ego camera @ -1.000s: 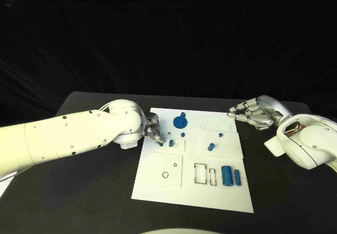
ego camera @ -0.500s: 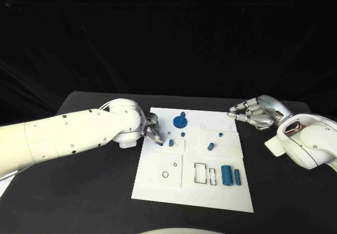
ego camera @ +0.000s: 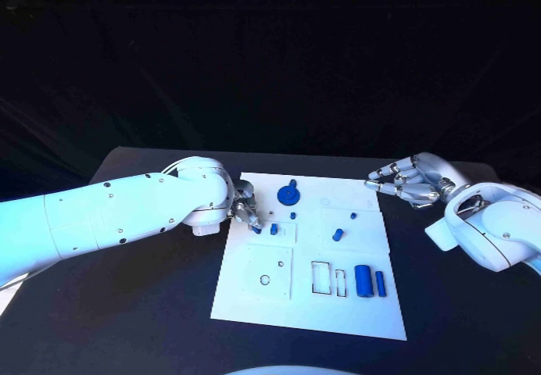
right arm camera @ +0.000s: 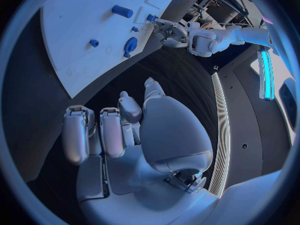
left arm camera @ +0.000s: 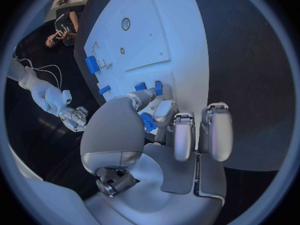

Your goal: Assemble the parts on the task board

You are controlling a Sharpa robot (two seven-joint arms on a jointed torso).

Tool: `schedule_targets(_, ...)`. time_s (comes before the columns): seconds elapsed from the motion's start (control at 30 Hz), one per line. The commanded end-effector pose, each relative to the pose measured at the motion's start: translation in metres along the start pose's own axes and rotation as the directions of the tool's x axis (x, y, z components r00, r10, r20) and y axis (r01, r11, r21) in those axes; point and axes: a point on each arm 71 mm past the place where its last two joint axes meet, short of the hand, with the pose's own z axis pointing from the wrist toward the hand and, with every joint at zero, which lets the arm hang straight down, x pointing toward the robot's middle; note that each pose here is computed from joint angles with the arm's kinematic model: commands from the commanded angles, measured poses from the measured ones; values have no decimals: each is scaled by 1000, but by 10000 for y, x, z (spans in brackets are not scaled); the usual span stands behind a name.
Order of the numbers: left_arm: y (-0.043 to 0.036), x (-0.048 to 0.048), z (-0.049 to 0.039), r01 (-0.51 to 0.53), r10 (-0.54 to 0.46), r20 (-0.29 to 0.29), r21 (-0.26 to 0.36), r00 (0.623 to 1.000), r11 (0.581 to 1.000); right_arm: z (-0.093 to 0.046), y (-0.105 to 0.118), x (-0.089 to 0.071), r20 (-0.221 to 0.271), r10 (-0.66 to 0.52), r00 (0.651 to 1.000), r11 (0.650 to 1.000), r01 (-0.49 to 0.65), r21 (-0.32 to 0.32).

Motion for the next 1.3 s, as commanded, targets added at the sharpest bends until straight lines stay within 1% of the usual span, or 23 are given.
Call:
schedule_targets(0.03, 11, 56, 14, -12, 11, -35, -46, 999, 999, -4, 10, 10, -7, -4, 1000, 1000, 4, -9)
schedule_targets(0.33, -14, 64, 28, -25, 23, -46, -44, 999, 999, -11, 11, 8, -7, -4, 1000, 1000, 4, -10)
schedule_targets(0.73, -20, 46, 61, -50, 48, -38, -55, 998, 997, -18, 12, 4, -6, -10, 1000, 1000, 10, -12)
schedule_targets(1.3, 14, 21, 92, -60, 58, -26, -72, 998, 996, -19, 10, 2, -7, -12, 1000, 1000, 12, -12)
